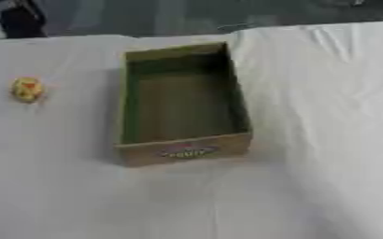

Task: Pick up objects on the table and place them in the box.

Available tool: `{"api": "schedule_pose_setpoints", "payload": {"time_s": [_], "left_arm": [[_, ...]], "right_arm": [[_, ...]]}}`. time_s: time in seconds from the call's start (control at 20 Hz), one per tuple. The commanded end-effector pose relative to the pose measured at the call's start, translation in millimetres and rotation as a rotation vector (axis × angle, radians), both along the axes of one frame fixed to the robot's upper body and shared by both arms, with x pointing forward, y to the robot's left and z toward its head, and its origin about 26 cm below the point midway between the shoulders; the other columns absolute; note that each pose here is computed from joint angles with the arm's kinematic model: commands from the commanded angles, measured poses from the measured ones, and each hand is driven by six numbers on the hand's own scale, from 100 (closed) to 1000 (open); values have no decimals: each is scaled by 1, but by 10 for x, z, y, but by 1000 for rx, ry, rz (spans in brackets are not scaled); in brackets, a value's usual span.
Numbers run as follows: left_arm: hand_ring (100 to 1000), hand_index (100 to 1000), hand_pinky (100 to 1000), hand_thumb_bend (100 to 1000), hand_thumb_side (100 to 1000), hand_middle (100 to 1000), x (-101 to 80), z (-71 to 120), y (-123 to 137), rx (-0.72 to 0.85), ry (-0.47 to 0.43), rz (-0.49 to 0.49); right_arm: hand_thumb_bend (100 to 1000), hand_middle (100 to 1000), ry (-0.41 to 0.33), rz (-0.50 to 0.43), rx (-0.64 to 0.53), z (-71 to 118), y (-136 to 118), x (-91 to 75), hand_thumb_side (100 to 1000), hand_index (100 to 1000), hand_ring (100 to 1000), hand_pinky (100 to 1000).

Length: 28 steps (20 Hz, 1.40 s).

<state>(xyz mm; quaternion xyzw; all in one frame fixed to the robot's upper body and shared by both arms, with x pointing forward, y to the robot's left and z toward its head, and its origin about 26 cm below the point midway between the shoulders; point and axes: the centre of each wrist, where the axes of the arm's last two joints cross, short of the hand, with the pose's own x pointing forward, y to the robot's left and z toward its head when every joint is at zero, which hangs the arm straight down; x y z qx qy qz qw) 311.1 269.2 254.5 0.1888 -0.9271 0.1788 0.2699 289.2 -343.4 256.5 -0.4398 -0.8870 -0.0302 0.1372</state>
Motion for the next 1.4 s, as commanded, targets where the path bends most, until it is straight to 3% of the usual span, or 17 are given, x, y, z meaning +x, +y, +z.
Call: {"api": "schedule_pose_setpoints", "payload": {"time_s": [0.05, 0.4, 0.45, 0.5, 0.9, 1.1, 1.25, 1.4], "left_arm": [[627, 848, 582, 348, 889, 642, -47, 99, 61, 28, -28, 19], [628, 865, 579, 417, 880, 643, -83, 205, 206, 173, 38, 142], [626, 868, 579, 350, 883, 640, -82, 222, 217, 205, 52, 155], [625, 870, 579, 417, 883, 639, -68, 236, 233, 236, 70, 168], [636, 895, 592, 448, 871, 663, 168, 382, 441, 518, 267, 314], [675, 915, 619, 489, 923, 707, 292, 519, 561, 660, 341, 410], [702, 926, 640, 568, 1000, 728, 403, 536, 579, 738, 386, 438], [739, 952, 669, 681, 1000, 752, 536, 498, 562, 824, 442, 452]], "right_arm": [[100, 752, -28, -2, -29, 119, -19, -44, 785, 854, 729, 713], [100, 752, -28, -2, -33, 126, -19, -44, 785, 853, 729, 713], [100, 752, -27, -4, -33, 127, -19, -44, 780, 853, 729, 713], [100, 752, -26, -6, -33, 126, -19, -44, 785, 853, 729, 713], [100, 747, -30, -15, -21, 140, -11, -42, 769, 849, 729, 712], [100, 747, -29, -11, -26, 144, 0, -37, 772, 849, 730, 713], [100, 747, -27, -6, -32, 146, 8, -35, 773, 849, 730, 713], [100, 747, -23, -1, -38, 146, 14, -33, 774, 848, 730, 713]]}}
